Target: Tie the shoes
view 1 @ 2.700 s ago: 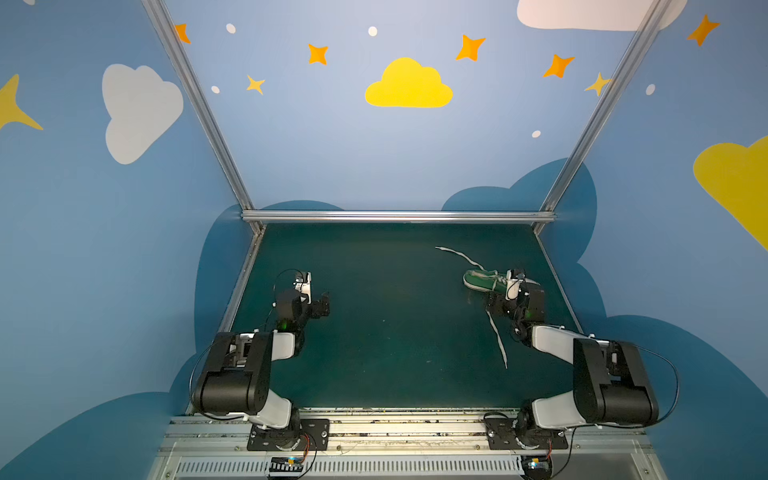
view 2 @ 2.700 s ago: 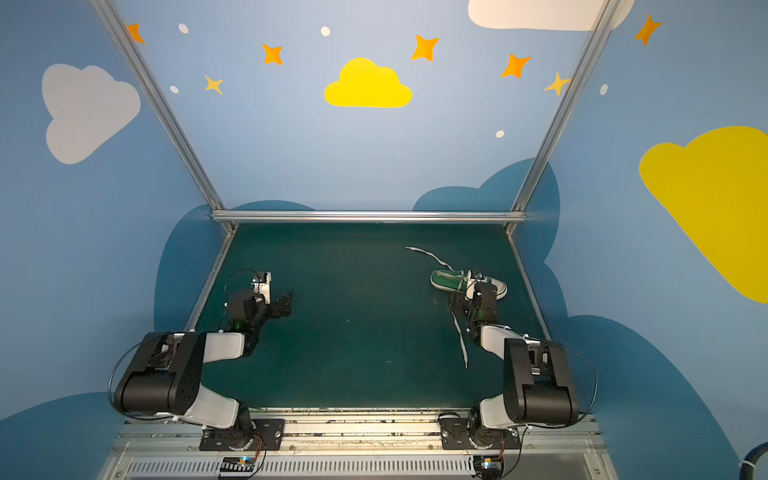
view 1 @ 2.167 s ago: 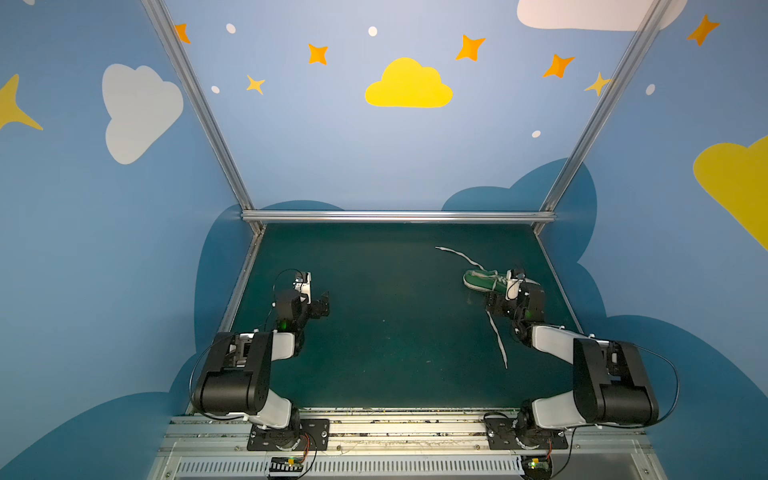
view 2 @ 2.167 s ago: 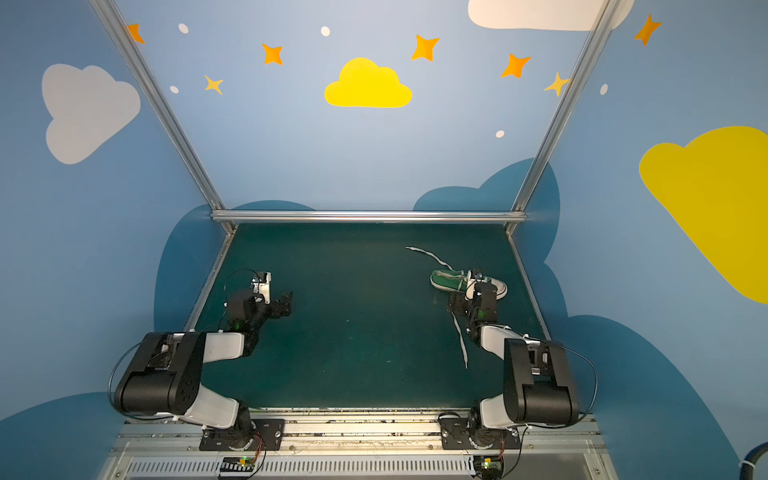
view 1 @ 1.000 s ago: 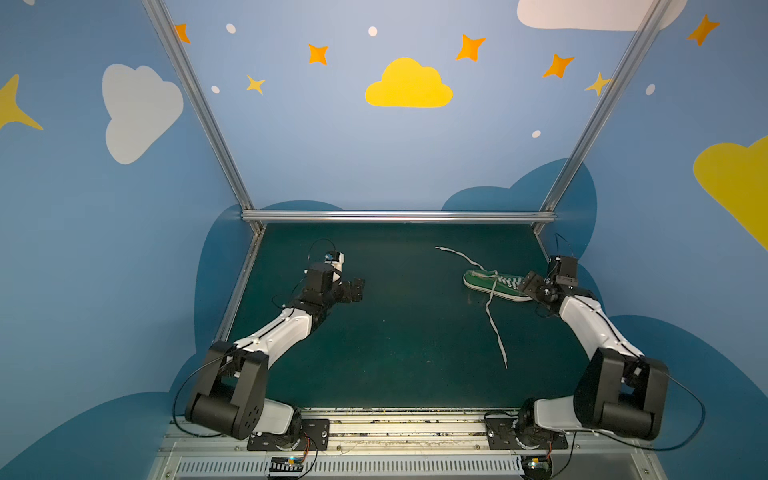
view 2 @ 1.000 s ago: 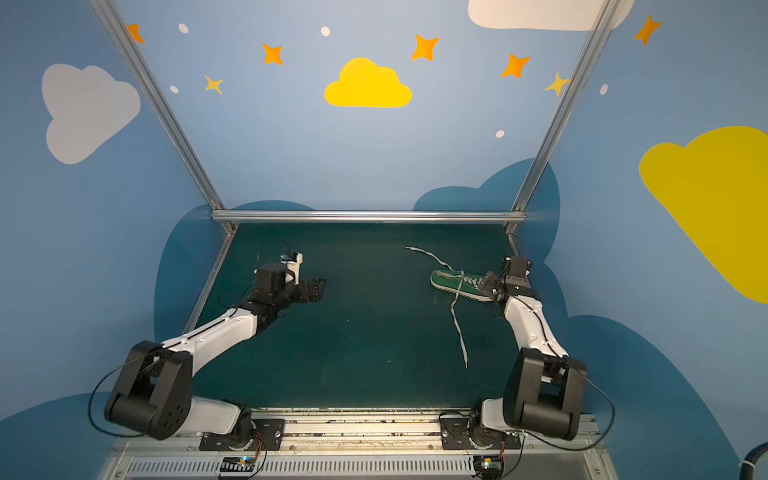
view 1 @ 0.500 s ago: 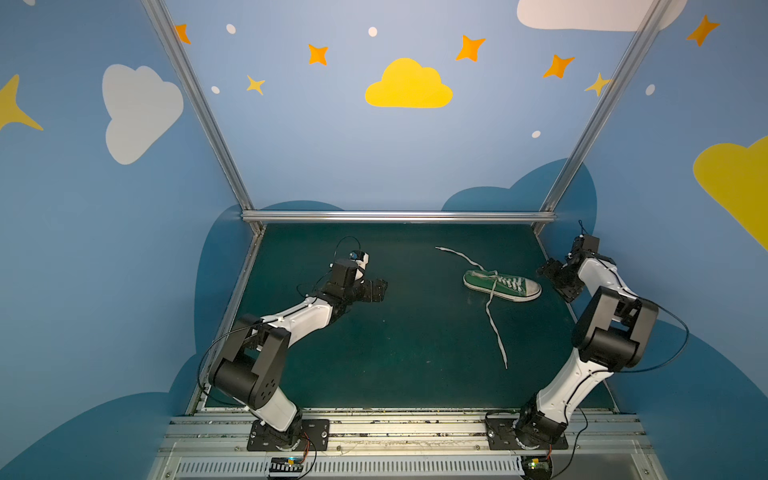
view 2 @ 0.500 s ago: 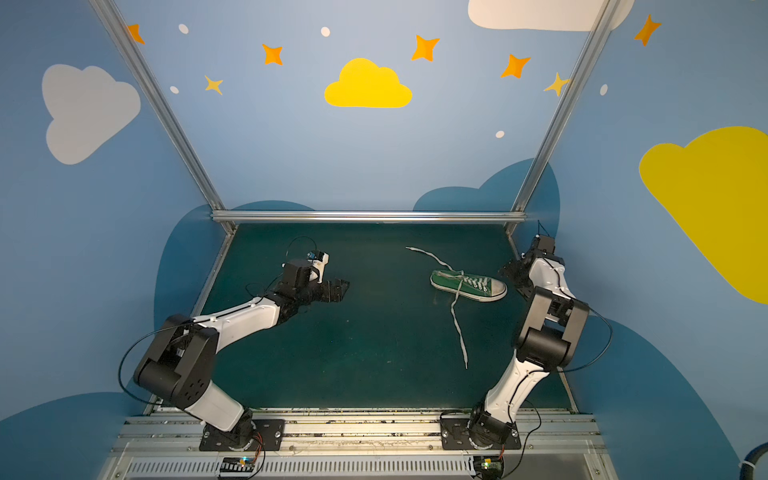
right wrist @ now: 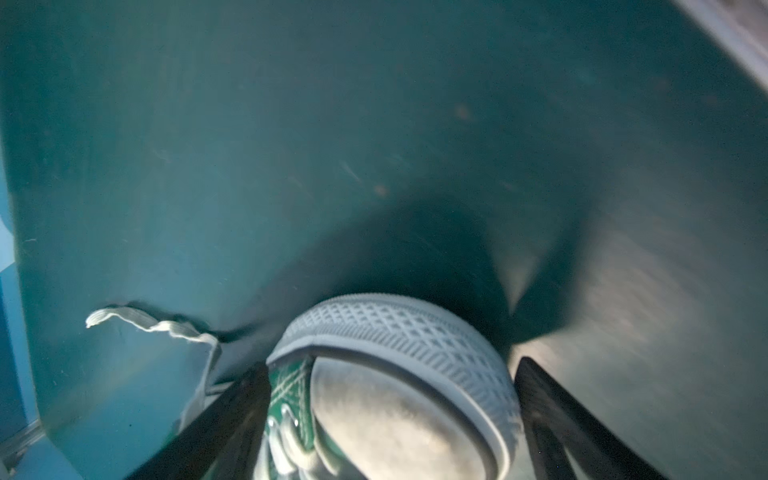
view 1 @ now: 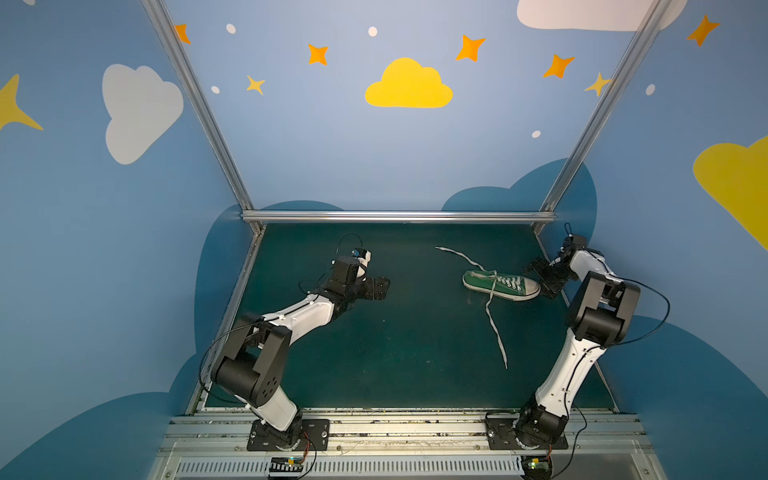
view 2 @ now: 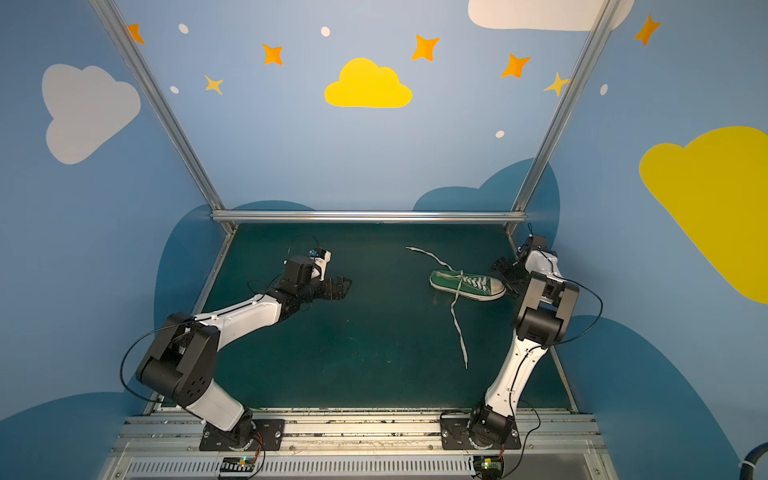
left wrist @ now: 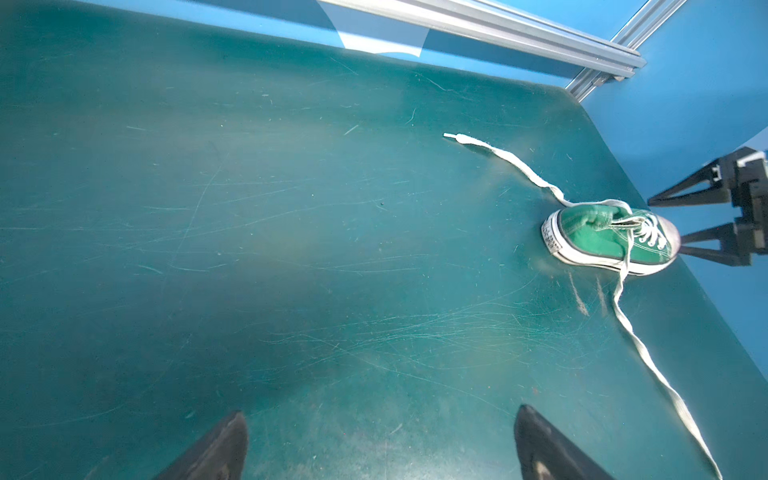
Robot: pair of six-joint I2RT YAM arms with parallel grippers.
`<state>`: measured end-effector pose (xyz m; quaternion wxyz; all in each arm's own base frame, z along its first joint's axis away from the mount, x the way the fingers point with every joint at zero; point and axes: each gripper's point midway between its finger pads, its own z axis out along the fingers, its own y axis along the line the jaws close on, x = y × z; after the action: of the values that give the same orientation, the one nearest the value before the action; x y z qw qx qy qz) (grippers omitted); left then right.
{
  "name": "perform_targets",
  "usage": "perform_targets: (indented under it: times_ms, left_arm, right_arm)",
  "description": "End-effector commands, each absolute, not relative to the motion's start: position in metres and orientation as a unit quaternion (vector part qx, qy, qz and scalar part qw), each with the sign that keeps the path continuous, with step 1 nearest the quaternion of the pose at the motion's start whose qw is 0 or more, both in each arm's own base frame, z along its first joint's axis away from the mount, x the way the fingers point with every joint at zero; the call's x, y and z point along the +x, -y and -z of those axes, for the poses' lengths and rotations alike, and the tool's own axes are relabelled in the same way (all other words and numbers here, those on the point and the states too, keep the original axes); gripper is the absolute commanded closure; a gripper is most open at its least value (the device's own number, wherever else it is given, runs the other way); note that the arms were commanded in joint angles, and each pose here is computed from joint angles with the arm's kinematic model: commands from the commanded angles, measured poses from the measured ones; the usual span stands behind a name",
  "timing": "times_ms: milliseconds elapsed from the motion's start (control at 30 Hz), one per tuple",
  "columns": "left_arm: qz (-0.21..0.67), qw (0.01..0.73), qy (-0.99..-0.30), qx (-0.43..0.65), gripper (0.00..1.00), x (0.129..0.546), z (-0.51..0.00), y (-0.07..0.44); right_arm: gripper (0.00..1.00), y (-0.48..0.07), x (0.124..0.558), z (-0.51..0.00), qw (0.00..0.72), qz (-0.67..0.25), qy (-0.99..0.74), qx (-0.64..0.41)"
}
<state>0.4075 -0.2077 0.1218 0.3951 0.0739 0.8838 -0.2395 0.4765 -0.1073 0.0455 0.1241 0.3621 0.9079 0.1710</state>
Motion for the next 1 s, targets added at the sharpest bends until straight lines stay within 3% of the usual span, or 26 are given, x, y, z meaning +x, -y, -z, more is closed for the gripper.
perform_targets:
  times_ms: [0,333,967]
  left_arm:
    - [0.241,0.394,-0.884,0.073,0.01,0.403,-0.124,0.207]
    - [0.229,0.396,-0.886,0.073,0.01,0.396,-0.125,0.201]
    - [0.191,0.377,-0.906,0.027,0.01,0.371,-0.117,0.166]
  right_arm:
    - [0.10,0.071,0.490,-0.049,0.107,-0.205,-0.923,0.307]
    - [0.14,-0.026,0.518,-0.060,0.084,-0.264,-0.938,0.207]
    - [0.18,-0.241,0.495,-0.061,0.019,-0.336,-0.942,-0.004]
